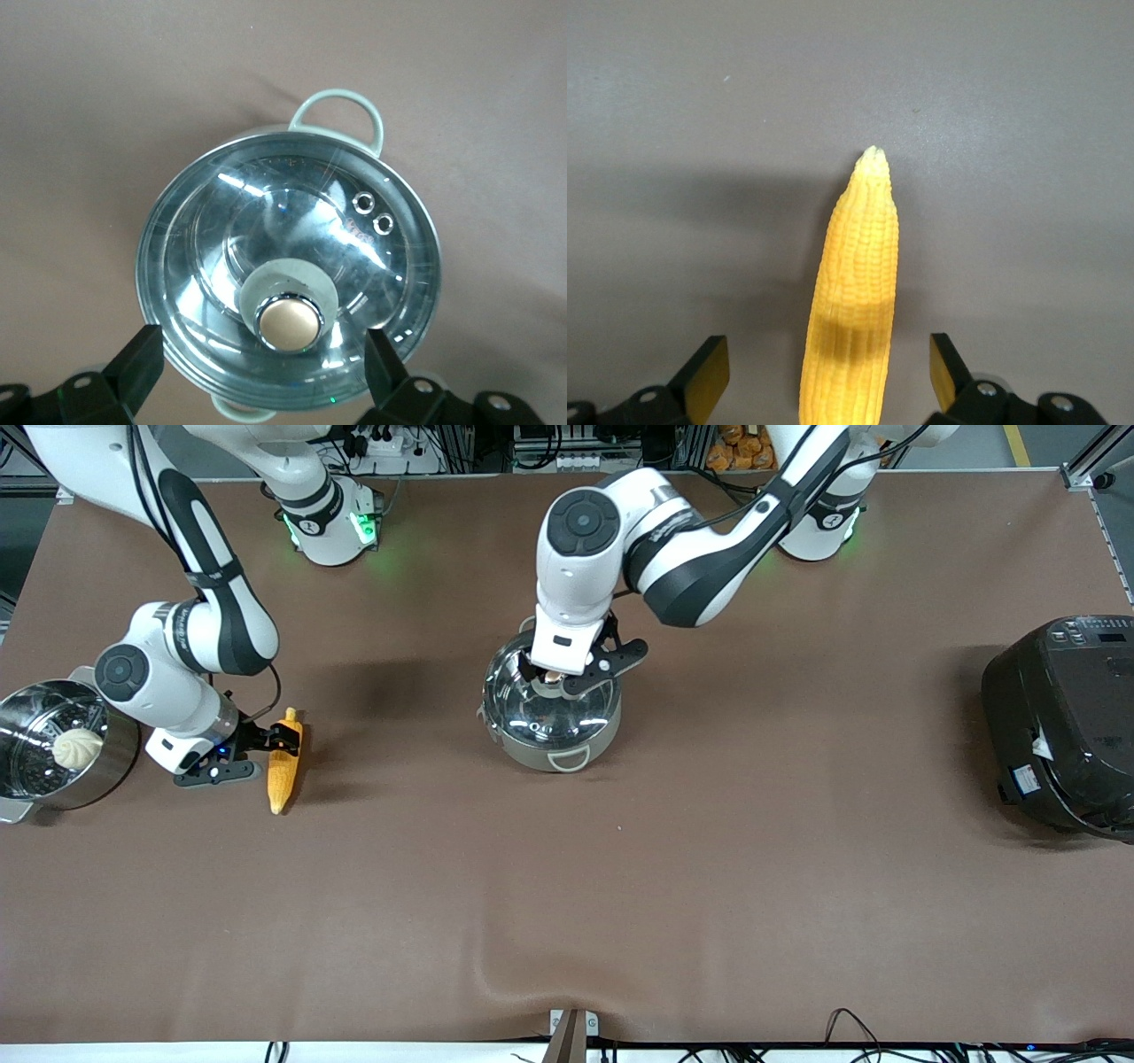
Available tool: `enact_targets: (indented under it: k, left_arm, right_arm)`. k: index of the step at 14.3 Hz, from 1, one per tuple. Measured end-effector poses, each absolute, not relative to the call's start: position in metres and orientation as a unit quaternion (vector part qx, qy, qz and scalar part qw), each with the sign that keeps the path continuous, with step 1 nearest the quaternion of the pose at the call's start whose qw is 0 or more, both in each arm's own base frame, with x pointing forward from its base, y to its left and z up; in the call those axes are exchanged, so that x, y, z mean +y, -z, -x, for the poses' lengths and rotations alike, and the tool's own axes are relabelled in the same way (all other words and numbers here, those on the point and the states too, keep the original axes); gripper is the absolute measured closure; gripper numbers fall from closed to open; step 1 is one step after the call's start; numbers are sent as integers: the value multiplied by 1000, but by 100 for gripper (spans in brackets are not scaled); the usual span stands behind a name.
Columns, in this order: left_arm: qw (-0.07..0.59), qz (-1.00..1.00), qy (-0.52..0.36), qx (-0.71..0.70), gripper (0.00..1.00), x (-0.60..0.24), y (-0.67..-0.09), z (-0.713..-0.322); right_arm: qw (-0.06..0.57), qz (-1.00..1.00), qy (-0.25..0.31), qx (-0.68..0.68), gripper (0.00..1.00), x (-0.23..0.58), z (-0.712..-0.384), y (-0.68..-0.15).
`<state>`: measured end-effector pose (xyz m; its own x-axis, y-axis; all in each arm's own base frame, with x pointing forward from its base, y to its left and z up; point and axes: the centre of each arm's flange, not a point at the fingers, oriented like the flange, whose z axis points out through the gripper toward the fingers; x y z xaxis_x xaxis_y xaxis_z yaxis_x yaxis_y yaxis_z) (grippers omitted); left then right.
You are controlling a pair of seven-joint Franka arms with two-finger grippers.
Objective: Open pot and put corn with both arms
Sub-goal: 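Grasp the lid knob with the left gripper while the right gripper grasps the corn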
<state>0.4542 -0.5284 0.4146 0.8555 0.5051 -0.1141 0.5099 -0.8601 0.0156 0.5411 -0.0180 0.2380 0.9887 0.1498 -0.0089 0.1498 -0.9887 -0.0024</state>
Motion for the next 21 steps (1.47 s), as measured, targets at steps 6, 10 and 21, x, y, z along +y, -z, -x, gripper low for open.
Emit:
enact_targets:
  k: [6, 10, 21]
  left_arm:
    - [-6, -962, 48, 268, 0, -544, -370, -446]
    - [-10, -963, 49, 266, 0, -549, -357, -444]
    - [-16, -962, 47, 268, 16, -552, -349, -442]
  right_arm:
    - [-2, 997, 4, -74, 0, -22, -543, -203]
    - [-3, 997, 3, -71, 0, -33, -541, -188]
    - [1, 998, -4, -67, 46, -34, -539, -178]
